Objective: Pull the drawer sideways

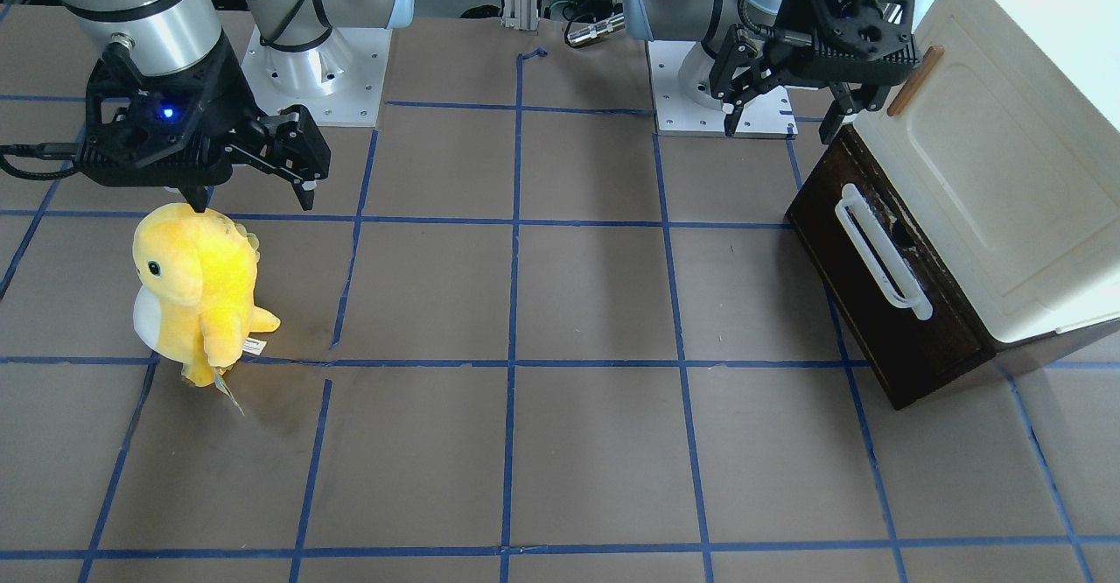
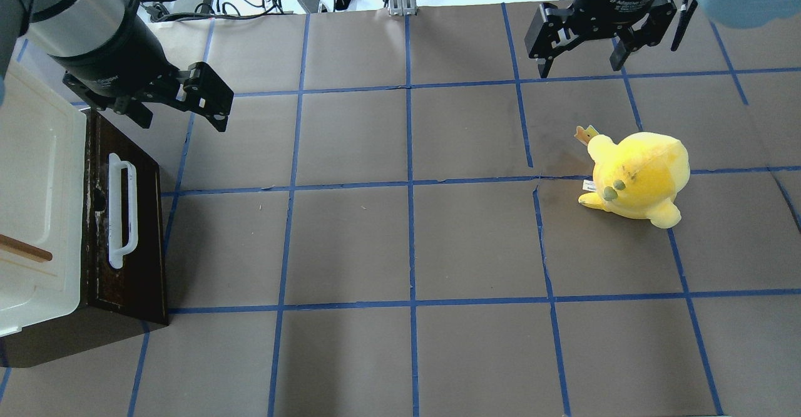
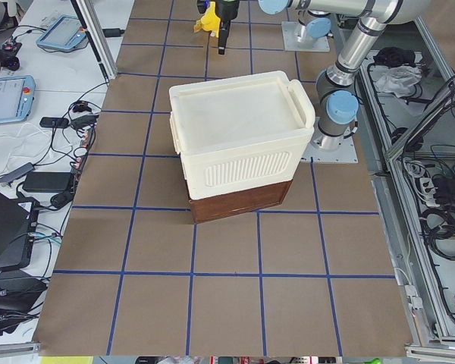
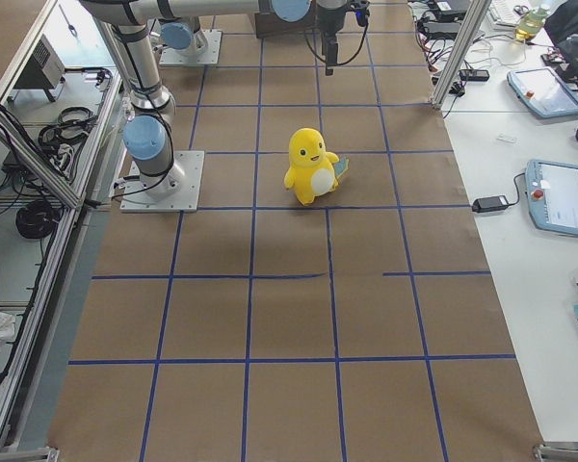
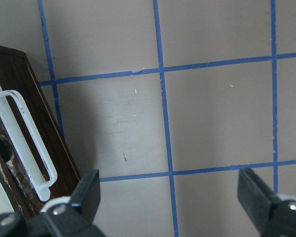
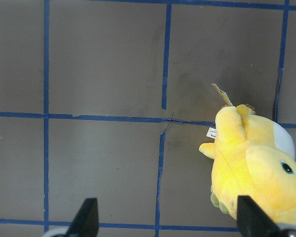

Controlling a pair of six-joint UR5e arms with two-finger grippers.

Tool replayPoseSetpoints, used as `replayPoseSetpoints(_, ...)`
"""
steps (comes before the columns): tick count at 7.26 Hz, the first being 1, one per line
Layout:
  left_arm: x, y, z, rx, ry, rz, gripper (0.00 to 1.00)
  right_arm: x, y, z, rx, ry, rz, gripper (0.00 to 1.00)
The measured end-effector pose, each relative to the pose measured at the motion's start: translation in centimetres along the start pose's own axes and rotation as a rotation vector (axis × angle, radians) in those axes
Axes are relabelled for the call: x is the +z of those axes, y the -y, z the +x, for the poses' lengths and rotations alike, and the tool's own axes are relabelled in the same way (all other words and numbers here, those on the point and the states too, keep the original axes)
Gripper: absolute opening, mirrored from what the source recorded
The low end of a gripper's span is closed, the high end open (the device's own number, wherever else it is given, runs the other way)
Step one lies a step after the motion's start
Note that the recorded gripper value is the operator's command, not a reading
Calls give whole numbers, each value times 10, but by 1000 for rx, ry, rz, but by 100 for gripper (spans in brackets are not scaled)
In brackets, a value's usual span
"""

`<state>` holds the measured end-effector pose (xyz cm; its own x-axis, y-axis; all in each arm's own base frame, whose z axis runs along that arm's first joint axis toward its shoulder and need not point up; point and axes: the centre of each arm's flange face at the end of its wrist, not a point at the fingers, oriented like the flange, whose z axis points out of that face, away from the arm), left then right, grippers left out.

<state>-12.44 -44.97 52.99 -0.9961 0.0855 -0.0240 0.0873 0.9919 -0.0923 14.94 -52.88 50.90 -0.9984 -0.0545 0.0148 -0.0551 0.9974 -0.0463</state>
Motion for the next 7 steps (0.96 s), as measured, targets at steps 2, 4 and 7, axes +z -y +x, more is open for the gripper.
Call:
replayPoseSetpoints(2,0,1,-7,-15,0,0,100,0,0,0,0,0,0,100)
replayPoseSetpoints(4,1,1,-8,-20,-3,-1,100,0,0,0,0,0,0,100)
replayPoseSetpoints(7,7,9,-9,-59,15,-22,100,0,0,0,0,0,0,100)
